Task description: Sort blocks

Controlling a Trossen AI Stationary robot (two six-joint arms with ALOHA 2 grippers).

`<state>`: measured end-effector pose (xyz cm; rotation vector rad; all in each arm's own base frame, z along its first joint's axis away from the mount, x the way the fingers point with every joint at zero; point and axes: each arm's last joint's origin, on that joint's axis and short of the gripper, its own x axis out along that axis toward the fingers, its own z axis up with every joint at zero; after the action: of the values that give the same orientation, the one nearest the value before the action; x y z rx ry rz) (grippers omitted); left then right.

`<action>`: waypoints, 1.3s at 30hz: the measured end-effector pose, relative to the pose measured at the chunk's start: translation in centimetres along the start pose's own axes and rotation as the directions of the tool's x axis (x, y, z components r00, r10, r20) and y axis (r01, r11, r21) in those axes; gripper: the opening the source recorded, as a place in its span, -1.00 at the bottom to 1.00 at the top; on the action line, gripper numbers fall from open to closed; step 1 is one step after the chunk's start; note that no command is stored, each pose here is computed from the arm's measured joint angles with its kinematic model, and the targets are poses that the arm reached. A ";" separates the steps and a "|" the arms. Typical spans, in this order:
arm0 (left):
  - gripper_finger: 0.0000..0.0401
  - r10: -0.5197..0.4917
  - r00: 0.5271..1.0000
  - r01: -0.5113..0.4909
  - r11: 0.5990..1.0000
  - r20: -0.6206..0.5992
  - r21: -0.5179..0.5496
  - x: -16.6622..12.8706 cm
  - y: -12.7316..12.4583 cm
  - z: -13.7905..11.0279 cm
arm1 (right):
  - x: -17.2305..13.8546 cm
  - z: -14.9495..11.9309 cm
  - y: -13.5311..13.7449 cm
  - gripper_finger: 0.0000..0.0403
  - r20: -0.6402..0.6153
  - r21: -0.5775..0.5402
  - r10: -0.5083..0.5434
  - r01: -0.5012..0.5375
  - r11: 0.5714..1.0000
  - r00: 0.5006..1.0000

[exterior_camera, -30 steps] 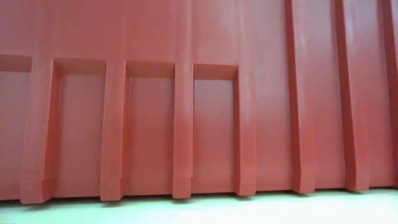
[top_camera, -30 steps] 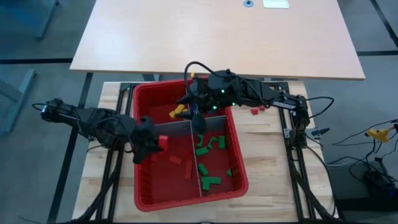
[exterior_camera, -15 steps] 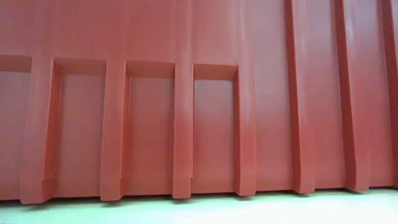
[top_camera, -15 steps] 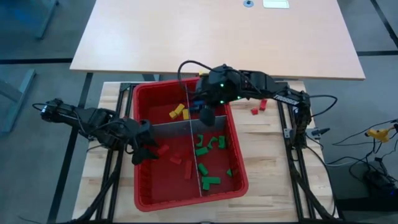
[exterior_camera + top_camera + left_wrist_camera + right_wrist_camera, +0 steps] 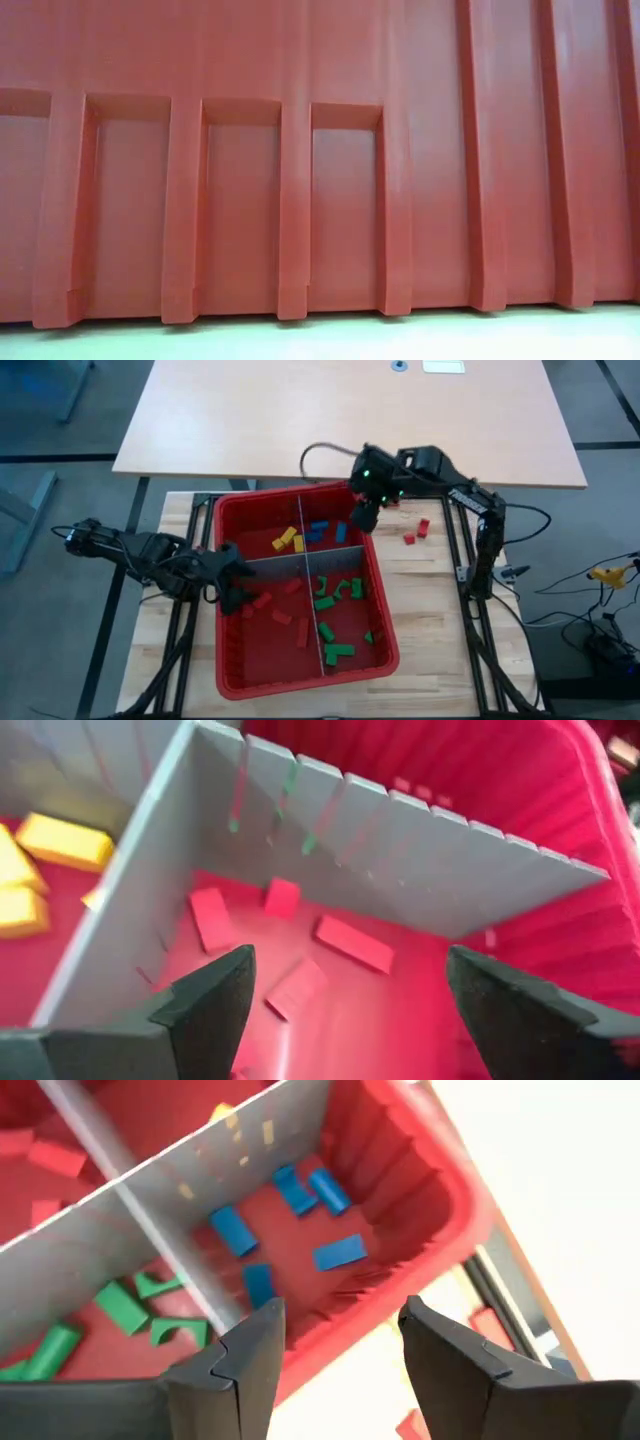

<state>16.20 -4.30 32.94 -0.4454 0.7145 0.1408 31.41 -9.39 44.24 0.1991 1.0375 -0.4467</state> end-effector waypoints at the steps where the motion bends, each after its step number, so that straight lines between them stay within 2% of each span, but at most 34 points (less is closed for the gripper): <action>1: 0.56 0.013 1.000 -0.013 1.000 0.015 0.005 -0.1 0.1 0.0 | -0.2 0.0 -0.7 -0.14 0.008 0.019 -0.008 0.008 1.000 1.000; 7: 0.55 0.050 0.995 -0.050 0.999 0.091 0.005 -1.0 0.4 0.3 | -1.7 -0.2 -4.0 -0.24 0.072 0.117 -0.051 0.043 0.992 0.996; 10: 0.55 0.057 0.992 -0.057 0.998 0.116 -0.002 -1.4 0.5 0.3 | -2.5 -0.3 -4.2 -0.29 0.161 0.157 0.006 -0.031 0.987 0.987; 14: 0.55 0.089 0.984 -0.089 0.996 0.152 -0.004 -1.8 0.8 0.3 | -2.5 -1.5 -2.8 -0.33 0.237 0.165 0.081 -0.122 0.979 0.968; 19: 0.55 0.110 0.978 -0.112 0.994 0.177 0.001 -2.1 1.0 0.4 | -0.5 -5.9 -1.5 -0.36 0.220 0.225 0.109 -0.159 0.961 0.969; 24: 0.55 0.128 0.973 -0.130 0.992 0.194 -0.002 -2.2 1.0 0.4 | 1.1 -11.8 -2.3 -0.33 0.249 0.378 0.020 -0.116 0.919 0.968; 28: 0.55 0.144 0.966 -0.146 0.989 0.213 -0.005 -2.2 1.1 0.5 | 2.9 -16.2 -3.7 -0.30 0.185 0.498 -0.102 -0.004 0.867 0.977; 31: 0.55 0.143 0.966 -0.145 0.989 0.217 -0.006 -2.3 1.1 0.5 | 4.7 -18.6 -4.5 -0.28 0.112 0.537 -0.128 0.049 0.842 0.985; 39: 0.55 0.125 0.962 -0.123 0.992 0.242 -0.021 -2.5 1.0 0.8 | 9.1 -21.6 -6.2 -0.26 -0.094 0.499 -0.153 0.180 0.848 0.984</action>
<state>14.48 -3.01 34.76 -0.3806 0.5003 0.3104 15.58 -9.43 25.85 0.5970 0.9734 -0.8780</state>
